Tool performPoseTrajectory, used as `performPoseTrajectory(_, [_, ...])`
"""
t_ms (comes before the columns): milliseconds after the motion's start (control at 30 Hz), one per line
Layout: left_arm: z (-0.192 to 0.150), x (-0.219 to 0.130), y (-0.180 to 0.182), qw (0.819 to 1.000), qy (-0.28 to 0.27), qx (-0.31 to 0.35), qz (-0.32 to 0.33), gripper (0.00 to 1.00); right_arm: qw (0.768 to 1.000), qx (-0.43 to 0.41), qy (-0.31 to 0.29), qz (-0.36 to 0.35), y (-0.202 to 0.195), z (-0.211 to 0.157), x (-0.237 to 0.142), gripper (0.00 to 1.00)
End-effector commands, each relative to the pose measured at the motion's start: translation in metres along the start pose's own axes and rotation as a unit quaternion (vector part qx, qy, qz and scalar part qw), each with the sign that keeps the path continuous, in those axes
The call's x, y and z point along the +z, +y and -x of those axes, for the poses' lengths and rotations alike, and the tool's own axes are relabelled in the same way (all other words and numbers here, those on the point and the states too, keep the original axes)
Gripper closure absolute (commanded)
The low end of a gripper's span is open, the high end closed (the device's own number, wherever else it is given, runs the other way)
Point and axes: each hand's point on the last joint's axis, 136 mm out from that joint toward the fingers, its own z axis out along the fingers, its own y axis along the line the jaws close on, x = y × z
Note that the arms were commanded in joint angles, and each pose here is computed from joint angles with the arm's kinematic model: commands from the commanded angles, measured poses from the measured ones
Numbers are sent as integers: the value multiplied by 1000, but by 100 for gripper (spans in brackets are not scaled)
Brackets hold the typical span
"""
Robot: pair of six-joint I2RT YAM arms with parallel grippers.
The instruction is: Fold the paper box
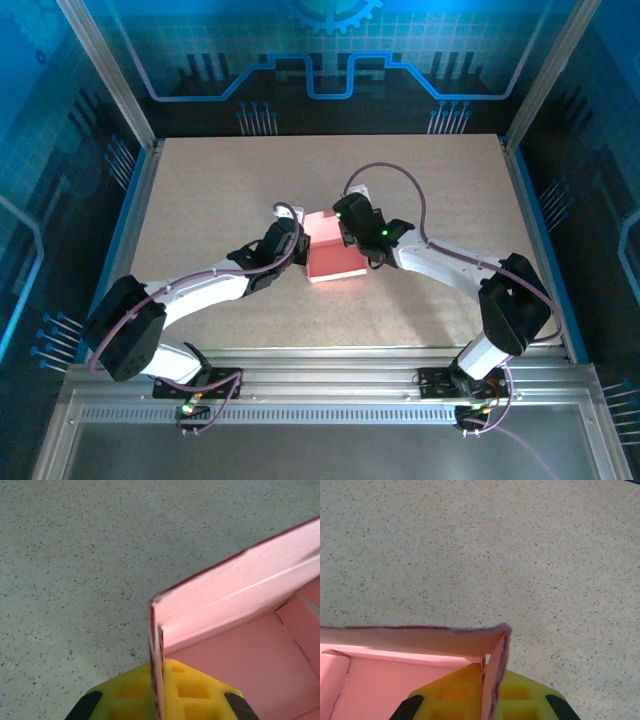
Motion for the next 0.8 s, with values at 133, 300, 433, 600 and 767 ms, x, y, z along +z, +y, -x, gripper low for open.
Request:
performPoseTrajectory(133, [15, 3, -30, 998, -29, -22, -54, 100, 999, 15, 14, 27, 19, -26, 5, 100])
performPoseTrajectory(300, [9, 9, -30, 998, -21, -27, -53, 100, 999, 29, 18, 19, 16, -34, 6, 100])
performPoseTrajectory(433, [5, 10, -28, 998, -18, -28, -51, 100, 999, 38, 16, 11, 15, -38, 4, 100])
performPoseTrajectory(600, [-1, 11, -27, 998, -11, -38, -51, 100, 998, 55, 20, -18, 9, -48, 0, 100])
performPoseTrajectory(767, [-14, 13, -25, 997, -6, -52, -57, 100, 995, 95, 20, -32, 10, -60, -8, 100])
